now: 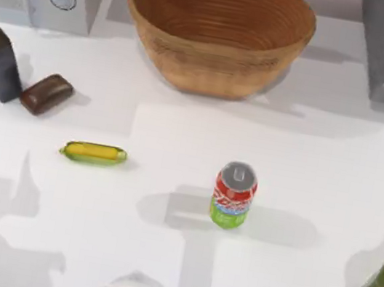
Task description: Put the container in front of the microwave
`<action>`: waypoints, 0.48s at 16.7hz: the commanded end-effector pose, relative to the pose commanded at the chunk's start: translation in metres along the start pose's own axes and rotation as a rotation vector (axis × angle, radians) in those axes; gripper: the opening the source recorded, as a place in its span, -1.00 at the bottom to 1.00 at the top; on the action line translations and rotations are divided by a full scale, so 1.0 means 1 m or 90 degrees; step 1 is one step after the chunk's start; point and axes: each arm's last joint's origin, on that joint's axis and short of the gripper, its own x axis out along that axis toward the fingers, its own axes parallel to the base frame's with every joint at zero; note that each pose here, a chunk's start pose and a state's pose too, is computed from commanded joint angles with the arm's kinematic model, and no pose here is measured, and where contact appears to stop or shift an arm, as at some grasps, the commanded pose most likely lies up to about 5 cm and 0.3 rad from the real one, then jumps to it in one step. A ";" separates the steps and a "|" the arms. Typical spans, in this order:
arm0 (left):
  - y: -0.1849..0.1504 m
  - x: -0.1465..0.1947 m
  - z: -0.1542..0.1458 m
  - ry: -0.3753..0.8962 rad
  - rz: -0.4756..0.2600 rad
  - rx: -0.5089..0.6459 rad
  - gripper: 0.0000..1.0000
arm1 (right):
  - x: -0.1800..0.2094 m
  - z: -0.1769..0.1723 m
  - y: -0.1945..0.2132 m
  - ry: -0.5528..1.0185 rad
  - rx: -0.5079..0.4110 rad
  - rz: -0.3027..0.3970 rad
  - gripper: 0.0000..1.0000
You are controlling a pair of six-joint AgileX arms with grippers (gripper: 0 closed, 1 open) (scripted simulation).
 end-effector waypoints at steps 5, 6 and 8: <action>-0.003 -0.001 0.016 0.019 -0.021 0.001 1.00 | 0.000 0.000 0.000 0.000 0.000 0.000 1.00; -0.005 0.000 0.024 0.041 -0.033 0.002 1.00 | 0.000 0.000 0.000 0.000 0.000 0.000 1.00; -0.010 0.003 0.044 0.096 -0.064 0.006 1.00 | 0.000 0.000 0.000 0.000 0.000 0.000 1.00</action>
